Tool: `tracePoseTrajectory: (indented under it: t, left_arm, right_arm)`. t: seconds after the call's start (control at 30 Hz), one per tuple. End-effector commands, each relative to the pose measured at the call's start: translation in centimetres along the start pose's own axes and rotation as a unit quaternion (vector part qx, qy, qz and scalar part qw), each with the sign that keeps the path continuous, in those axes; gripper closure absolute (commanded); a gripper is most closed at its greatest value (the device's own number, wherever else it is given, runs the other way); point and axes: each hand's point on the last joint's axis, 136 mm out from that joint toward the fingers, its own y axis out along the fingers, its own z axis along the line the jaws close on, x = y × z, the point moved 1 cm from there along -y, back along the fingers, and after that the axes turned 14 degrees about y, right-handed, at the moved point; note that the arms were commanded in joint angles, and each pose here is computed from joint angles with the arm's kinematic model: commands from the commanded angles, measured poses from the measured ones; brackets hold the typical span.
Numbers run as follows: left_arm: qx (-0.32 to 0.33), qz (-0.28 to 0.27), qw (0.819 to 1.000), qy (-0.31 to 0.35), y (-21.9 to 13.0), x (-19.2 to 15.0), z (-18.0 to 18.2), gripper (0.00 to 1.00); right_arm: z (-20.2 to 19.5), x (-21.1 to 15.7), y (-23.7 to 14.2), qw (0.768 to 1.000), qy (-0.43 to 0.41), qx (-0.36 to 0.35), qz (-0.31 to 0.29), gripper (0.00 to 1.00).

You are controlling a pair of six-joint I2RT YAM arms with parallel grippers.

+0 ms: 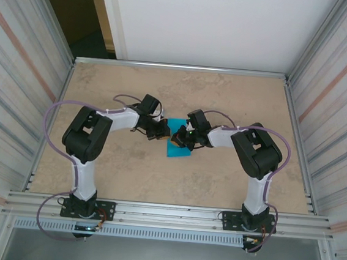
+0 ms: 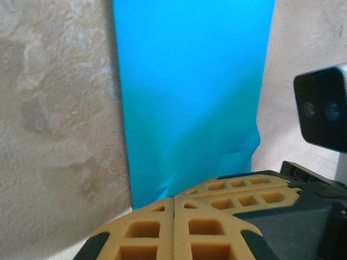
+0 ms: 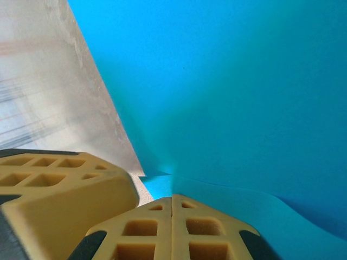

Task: Fold a paper plane with a square sheet of paper (pick it up from the middle)
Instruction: Fold the triangle a second time at the center of the table.

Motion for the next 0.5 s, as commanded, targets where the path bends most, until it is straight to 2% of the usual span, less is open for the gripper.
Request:
tracePoseTrajectory:
  t: [0.0,0.2,0.37,0.47]
  left_arm:
    - [0.003,0.016,1.0,-0.001,0.5,-0.1,0.2,0.98]
    - [0.035,0.033,0.999,-0.004,0.9,-0.9,1.5,0.98]
    - [0.06,0.054,0.997,0.002,1.3,-2.0,2.9,1.0]
    - [0.067,0.06,0.996,0.006,1.5,-2.4,3.4,1.0]
  right_arm:
    - [-4.5,-0.3,1.0,0.997,0.028,-0.065,0.004,1.0]
    - [-3.1,-0.5,0.7,0.999,0.02,-0.045,0.008,1.0]
    - [0.8,-0.2,-1.9,1.0,-0.021,0.018,-0.004,1.0]
    - [1.0,0.0,-2.7,0.999,-0.037,0.028,-0.007,1.0]
